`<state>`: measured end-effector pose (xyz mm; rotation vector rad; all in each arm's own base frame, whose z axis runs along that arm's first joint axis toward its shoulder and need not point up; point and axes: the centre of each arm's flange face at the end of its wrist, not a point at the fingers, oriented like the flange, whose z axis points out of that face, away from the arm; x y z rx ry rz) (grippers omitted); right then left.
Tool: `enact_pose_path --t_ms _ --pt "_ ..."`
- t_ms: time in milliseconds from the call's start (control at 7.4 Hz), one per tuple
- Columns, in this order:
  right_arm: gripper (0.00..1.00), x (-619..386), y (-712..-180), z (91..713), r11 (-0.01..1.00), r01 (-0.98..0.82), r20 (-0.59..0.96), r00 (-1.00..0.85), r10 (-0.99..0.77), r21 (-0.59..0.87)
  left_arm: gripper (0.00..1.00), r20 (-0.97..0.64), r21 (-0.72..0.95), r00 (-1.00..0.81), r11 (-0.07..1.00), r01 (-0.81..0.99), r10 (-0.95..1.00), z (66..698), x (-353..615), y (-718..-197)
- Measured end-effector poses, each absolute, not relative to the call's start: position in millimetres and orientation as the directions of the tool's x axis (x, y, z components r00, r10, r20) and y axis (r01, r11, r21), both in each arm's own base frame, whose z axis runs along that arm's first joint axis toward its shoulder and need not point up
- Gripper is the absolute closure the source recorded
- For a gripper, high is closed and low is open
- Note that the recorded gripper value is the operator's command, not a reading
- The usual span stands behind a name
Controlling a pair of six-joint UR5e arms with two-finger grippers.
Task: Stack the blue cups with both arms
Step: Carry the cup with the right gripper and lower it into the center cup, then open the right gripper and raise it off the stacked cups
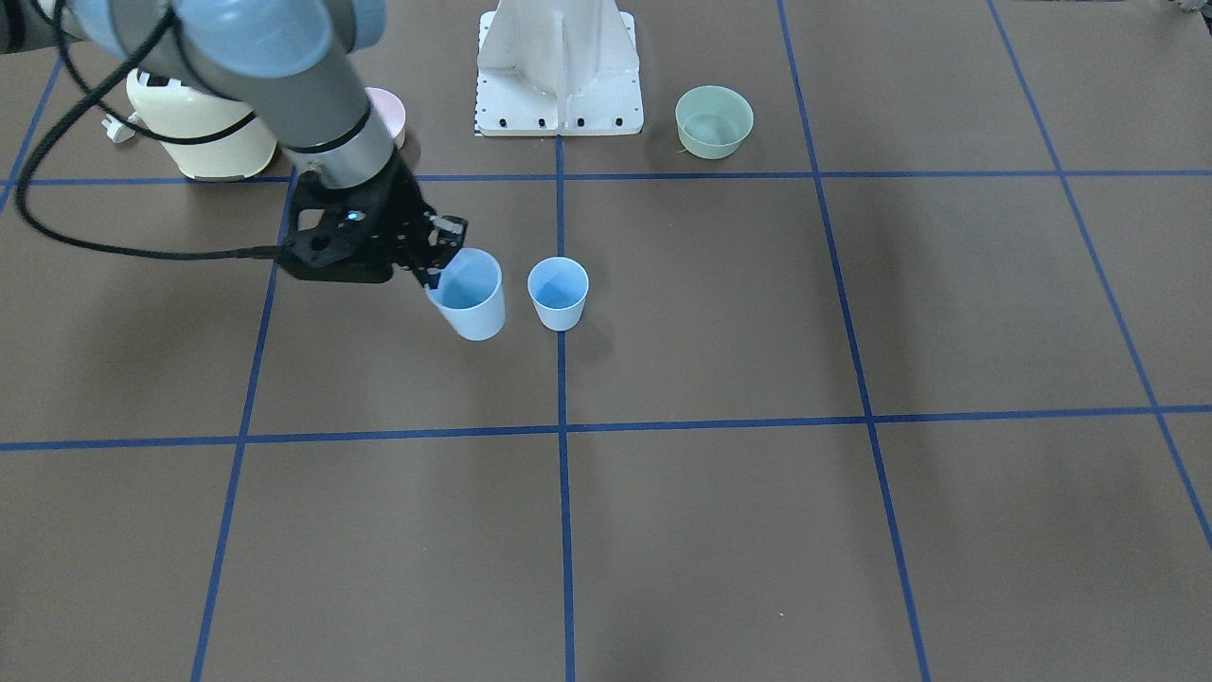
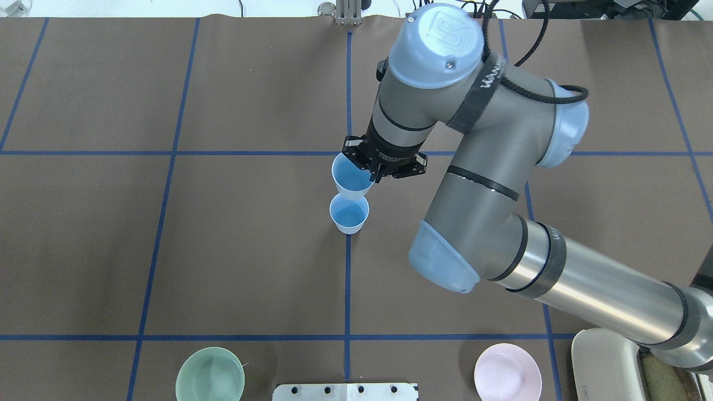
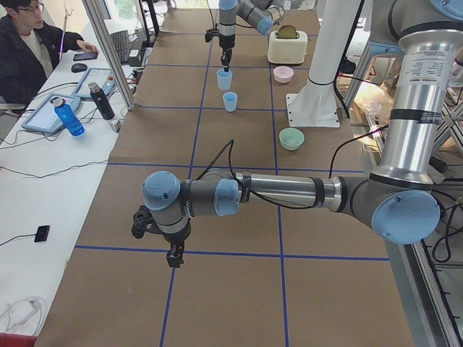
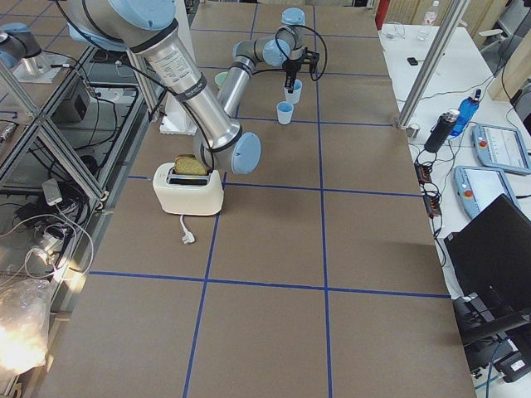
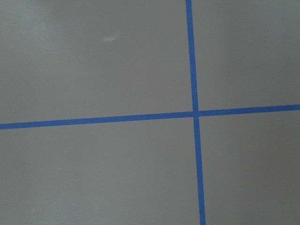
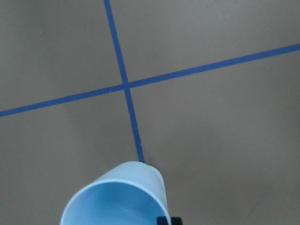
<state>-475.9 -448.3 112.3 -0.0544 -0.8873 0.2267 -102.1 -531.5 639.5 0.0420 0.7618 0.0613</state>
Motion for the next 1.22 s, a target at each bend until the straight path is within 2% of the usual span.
enact_pose_path --t_ms 676,811,946,1081,1216 --pt "1.00 -521.9 -426.5 131.1 0.975 -0.171 0.715 0.664 0.220 -0.141 0.02 -0.689 0.056 0.722 0.998 -0.041 0.068 642.0 -101.9 -529.6" --pt "0.95 -527.3 -421.6 135.0 0.976 -0.168 0.711 0.670 0.214 -0.136 0.02 -0.689 0.056 0.722 0.998 -0.041 0.068 642.1 -101.9 -529.6" --pt "0.63 -530.3 -419.5 137.2 0.977 -0.166 0.710 0.672 0.210 -0.132 0.02 -0.689 0.056 0.721 0.998 -0.041 0.068 642.1 -101.9 -529.6" --pt "0.23 -533.4 -419.7 139.4 0.978 -0.164 0.715 0.668 0.205 -0.128 0.02 -0.689 0.056 0.721 0.998 -0.041 0.068 642.1 -101.8 -529.6" --pt "0.00 -537.3 -422.0 142.8 0.979 -0.164 0.725 0.659 0.200 -0.120 0.02 -0.689 0.056 0.721 0.998 -0.041 0.068 642.1 -101.9 -529.6"
